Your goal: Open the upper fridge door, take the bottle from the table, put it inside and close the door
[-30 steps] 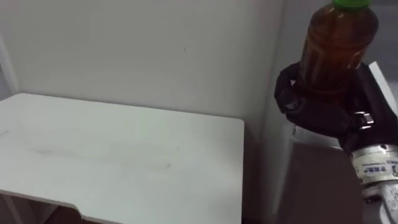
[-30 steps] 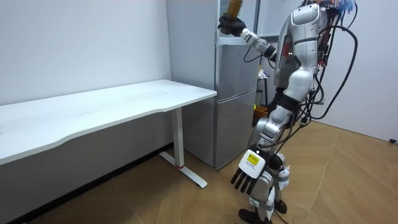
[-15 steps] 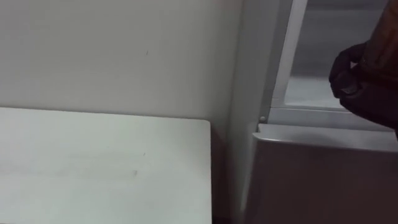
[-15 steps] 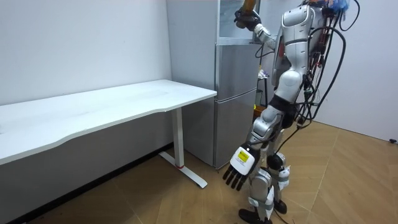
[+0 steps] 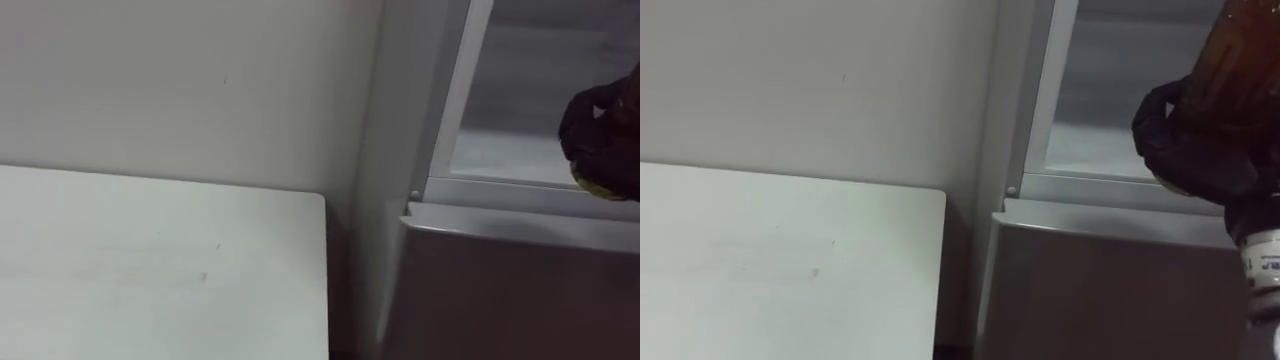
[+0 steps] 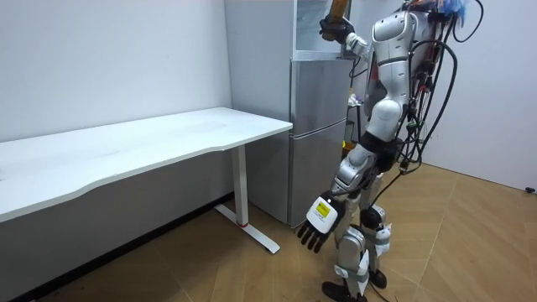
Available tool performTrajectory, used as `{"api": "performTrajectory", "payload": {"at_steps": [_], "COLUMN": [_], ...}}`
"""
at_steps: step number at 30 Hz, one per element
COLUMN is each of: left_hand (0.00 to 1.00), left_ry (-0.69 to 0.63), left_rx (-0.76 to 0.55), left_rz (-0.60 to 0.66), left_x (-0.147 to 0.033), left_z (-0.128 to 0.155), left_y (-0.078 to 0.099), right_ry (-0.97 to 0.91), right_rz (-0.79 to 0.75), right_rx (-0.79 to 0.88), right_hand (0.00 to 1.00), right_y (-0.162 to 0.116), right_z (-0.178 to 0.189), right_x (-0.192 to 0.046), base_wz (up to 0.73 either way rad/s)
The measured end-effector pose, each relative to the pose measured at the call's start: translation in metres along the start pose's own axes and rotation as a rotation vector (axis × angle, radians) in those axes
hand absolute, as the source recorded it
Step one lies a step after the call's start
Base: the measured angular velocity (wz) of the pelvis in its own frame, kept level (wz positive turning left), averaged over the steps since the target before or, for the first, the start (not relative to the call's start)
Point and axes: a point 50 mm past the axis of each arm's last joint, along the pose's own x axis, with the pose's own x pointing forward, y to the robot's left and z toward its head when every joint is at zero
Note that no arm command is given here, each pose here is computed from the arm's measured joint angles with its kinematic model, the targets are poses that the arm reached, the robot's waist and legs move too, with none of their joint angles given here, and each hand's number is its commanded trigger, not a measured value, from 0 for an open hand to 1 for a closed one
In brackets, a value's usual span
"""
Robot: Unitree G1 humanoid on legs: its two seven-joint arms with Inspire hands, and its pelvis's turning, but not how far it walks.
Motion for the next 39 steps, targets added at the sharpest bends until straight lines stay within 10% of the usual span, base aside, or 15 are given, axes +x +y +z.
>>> {"api": "performTrajectory", "payload": {"at_steps": [39], "left_hand": [0.0], "left_ry": [0.162], "left_rx": [-0.105], "left_rz": [0.054], "left_x": [-0.016], "left_z": [-0.051], "left_y": [0.018], "right_ry": [0.353], "right_rz": [-0.338], "right_rx": [-0.089], "right_hand": [1.0], "right_y": [-0.06], "right_z": [-0.05], "right_x": [0.046], "base_wz": [0.06]}}
